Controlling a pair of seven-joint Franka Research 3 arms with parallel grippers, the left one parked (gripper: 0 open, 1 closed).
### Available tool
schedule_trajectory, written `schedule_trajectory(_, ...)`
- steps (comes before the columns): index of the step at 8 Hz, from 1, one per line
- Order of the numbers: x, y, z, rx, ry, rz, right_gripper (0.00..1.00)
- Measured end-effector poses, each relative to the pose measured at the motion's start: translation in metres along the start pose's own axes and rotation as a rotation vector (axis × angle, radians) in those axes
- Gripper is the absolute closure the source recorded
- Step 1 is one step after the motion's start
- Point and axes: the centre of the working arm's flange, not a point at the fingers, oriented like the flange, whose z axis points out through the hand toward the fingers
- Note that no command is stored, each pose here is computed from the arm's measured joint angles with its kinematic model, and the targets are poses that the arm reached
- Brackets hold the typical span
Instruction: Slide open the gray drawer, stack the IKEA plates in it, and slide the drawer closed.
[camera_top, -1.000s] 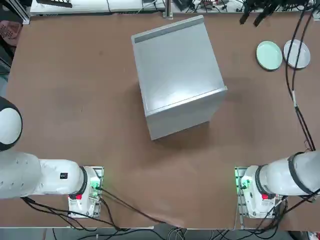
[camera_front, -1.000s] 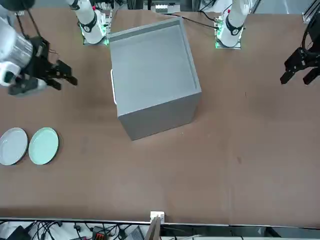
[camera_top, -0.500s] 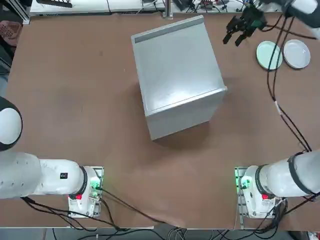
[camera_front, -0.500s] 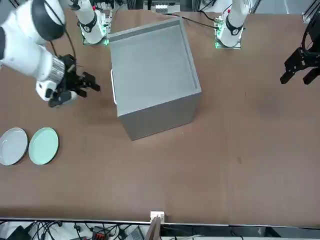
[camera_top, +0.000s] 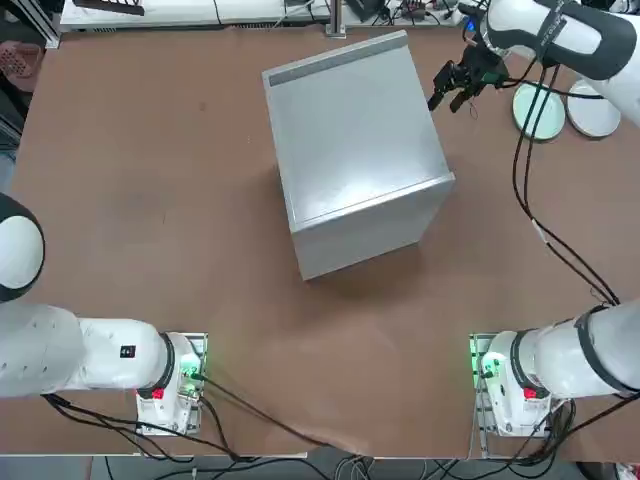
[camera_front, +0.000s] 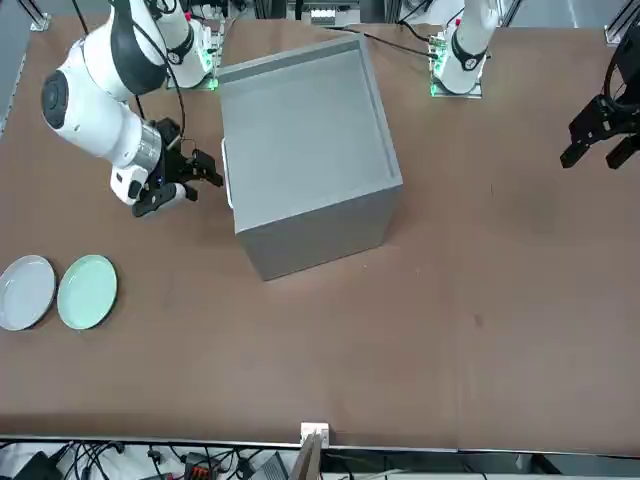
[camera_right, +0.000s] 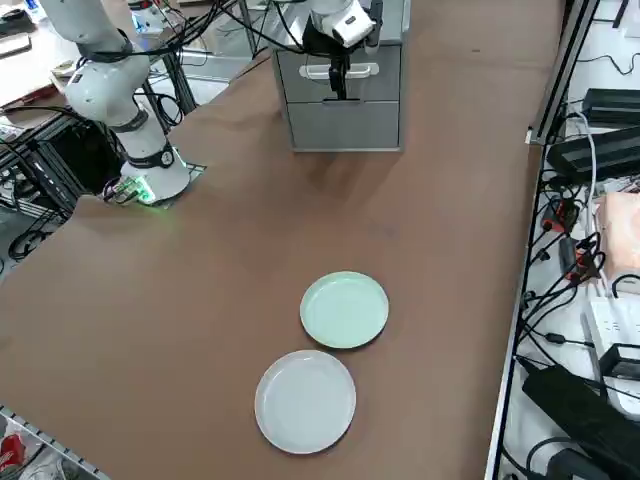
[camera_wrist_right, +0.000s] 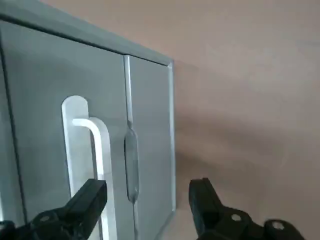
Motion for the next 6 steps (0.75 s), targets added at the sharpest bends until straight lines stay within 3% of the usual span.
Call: schedule_trajectory(6, 0.001, 0.003, 0.013, 0.052, -0.007, -0.042, 0.0)
